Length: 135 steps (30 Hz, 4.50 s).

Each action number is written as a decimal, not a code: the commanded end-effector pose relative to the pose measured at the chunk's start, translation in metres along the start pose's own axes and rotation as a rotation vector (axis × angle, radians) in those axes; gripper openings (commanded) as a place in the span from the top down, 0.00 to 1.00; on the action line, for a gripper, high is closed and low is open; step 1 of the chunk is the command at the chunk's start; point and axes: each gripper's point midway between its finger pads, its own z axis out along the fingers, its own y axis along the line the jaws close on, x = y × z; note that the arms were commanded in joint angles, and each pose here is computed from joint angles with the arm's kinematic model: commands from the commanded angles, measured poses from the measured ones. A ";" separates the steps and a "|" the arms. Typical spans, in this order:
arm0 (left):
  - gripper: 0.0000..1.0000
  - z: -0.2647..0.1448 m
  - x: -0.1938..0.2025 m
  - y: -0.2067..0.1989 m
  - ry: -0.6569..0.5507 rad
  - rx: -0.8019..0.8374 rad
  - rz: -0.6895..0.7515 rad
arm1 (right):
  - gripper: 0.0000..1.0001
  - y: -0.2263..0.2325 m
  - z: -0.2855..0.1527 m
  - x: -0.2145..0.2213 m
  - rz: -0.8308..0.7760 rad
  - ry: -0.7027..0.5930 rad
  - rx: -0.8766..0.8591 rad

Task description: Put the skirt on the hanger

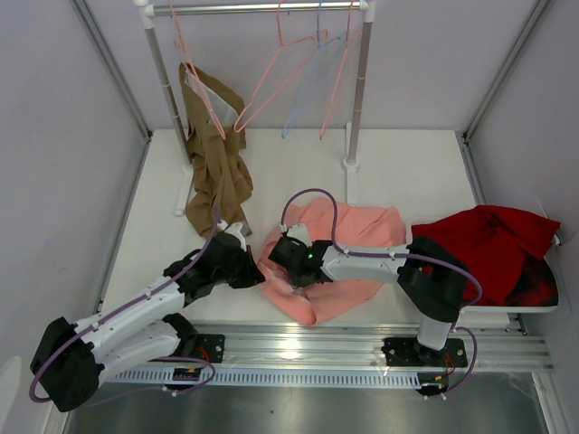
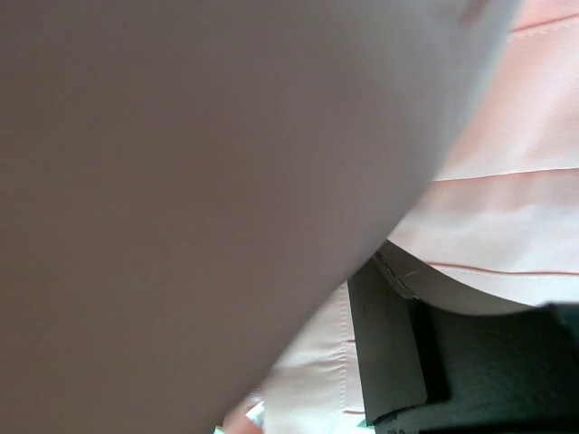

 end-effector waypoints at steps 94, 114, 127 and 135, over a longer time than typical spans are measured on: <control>1.00 0.029 -0.018 0.002 0.064 -0.006 0.013 | 1.00 -0.096 -0.046 0.041 0.497 -0.198 -0.234; 0.98 0.029 -0.046 0.026 0.088 0.060 -0.066 | 0.99 -0.102 -0.065 -0.023 0.489 -0.543 -0.535; 0.62 0.012 -0.053 0.020 0.041 0.049 -0.003 | 0.50 -0.134 -0.063 0.032 0.588 -0.387 -0.274; 0.54 -0.001 -0.063 0.008 0.018 0.041 0.070 | 0.64 -0.133 -0.062 0.040 0.587 -0.305 -0.222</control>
